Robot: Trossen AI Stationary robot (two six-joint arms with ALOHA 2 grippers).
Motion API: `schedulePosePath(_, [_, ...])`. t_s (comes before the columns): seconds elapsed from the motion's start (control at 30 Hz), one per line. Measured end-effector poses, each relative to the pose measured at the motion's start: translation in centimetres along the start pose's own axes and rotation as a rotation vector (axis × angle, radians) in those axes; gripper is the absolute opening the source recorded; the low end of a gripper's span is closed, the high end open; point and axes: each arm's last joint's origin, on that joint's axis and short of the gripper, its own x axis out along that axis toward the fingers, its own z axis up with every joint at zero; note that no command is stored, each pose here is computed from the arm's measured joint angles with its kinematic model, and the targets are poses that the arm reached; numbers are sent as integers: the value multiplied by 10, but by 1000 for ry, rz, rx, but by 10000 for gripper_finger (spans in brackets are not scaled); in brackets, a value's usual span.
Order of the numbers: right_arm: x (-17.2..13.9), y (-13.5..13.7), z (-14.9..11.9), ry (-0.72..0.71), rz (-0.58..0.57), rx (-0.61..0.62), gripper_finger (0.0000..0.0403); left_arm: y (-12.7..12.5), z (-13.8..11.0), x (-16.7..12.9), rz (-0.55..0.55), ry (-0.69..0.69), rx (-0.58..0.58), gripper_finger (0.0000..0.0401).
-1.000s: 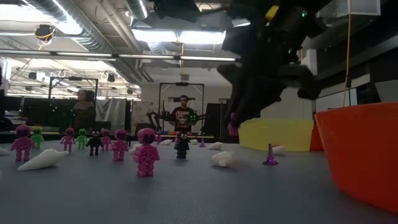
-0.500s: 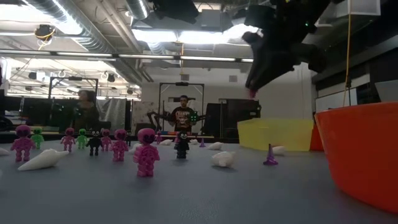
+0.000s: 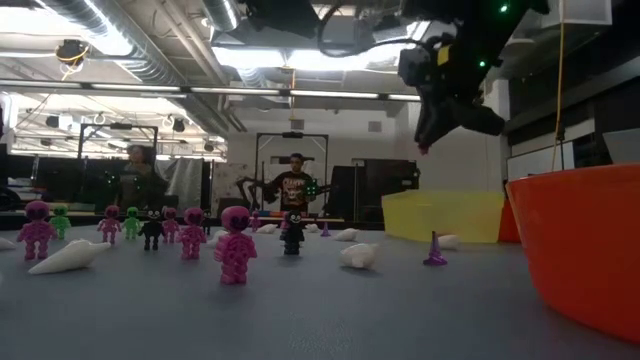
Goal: Sort Halloween decoration
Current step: Put the pink skeleton toy into the top yellow bin, then put the black skeleton toy into the red box
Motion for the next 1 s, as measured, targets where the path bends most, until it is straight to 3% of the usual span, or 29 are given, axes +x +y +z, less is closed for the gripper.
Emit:
schedulePosePath(0.3, [15, -14, -9, -5, 116, 69, 93, -1, -3, 0, -27, 31, -19, 145])
schedulePosePath(0.6, [16, -15, -10, -6, 121, 76, 153, -13, -6, 2, -109, 46, -49, 145])
schedulePosePath(1.0, [16, -15, -9, -18, 140, 78, 156, -48, -36, 31, -139, 172, -66, 145])
